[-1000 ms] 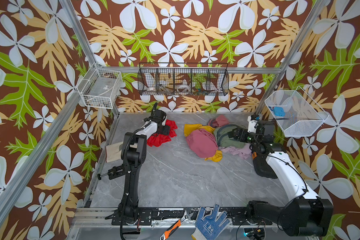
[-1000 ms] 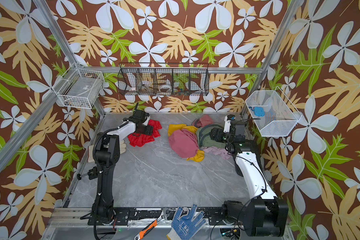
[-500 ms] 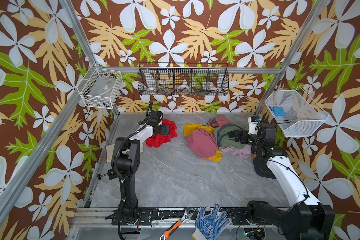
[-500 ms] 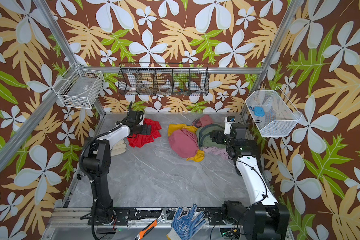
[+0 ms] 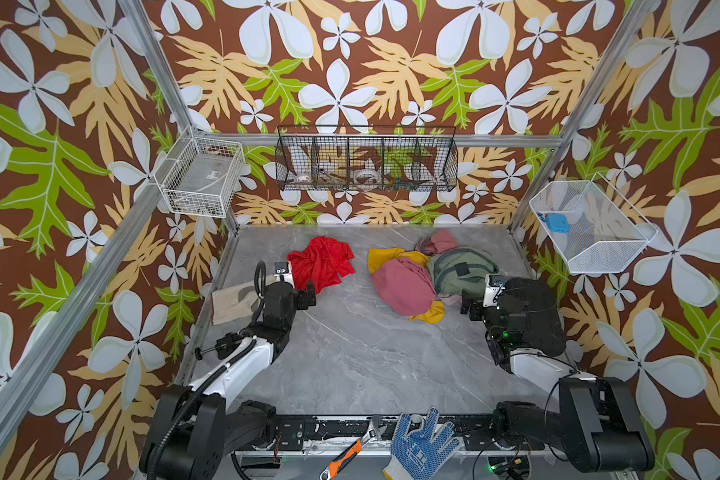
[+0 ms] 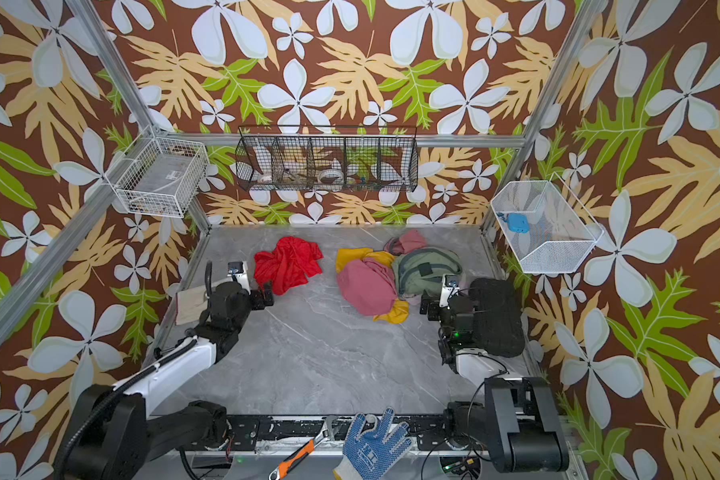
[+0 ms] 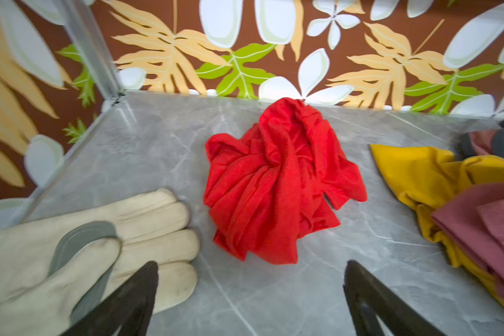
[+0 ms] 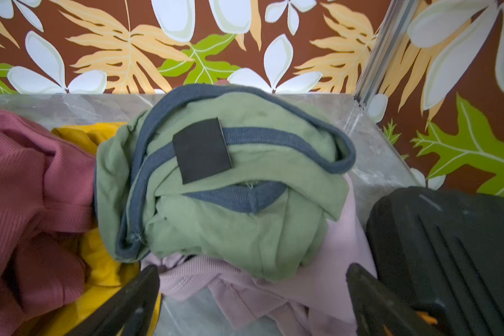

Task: Pick out a specific cloth from the pile

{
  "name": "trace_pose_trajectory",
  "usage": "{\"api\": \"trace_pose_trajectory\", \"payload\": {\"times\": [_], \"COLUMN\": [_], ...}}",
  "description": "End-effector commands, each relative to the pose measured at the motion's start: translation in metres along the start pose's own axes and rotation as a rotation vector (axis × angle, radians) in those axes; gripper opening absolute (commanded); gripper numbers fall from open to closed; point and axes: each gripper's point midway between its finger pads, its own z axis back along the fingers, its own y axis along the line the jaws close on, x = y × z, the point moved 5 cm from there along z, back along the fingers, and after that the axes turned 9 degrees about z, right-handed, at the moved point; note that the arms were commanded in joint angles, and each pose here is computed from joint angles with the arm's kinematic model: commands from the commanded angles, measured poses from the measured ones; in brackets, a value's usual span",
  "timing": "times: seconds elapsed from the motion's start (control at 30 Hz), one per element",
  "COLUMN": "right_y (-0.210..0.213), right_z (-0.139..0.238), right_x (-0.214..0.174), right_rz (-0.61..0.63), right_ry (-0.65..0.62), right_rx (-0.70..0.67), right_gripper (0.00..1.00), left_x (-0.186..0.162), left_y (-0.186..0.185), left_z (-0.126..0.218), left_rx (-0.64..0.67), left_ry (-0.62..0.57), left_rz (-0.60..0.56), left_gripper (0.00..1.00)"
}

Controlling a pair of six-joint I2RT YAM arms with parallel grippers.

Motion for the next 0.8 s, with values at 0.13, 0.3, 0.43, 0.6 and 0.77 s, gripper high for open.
{"api": "trace_pose_trajectory", "payload": {"times": [0.13,0.3,0.43,0.6,0.77], "right_y": [0.007,0.008,0.011,0.008,0.005], "right_z": [0.017,0.018,0.007,-0.003,-0.009], "right_x": [-0.003,-0.006,-0.017,-0.021,-0.021], "right_rz": [0.075,0.056,0.061,0.041,0.022], "right_ry": [-0.123,-0.158,-0.135,-0.100,-0.081], "right_rx": [-0.084,-0.086,-0.077,-0.076,-0.062], "right_gripper": [1.00,1.00,1.00,0.99,0.99], "left_x": [0.020,0.002,-0.007,-0.012,-0.009], "left_y": [0.018,0.033,0.050,0.051,0.047], "left_z": [0.013,0.022,0.020,0.008,0.001], "left_rx": [0.077,0.102,0.027,0.014,0.008], "left_ry": [-0.272,-0.328,-0.364,-0.319,-0.313], "left_rz": [0.020,0.009,0.081,0.076,0.057], "left_gripper": [1.00,1.00,1.00,1.00,1.00]}}
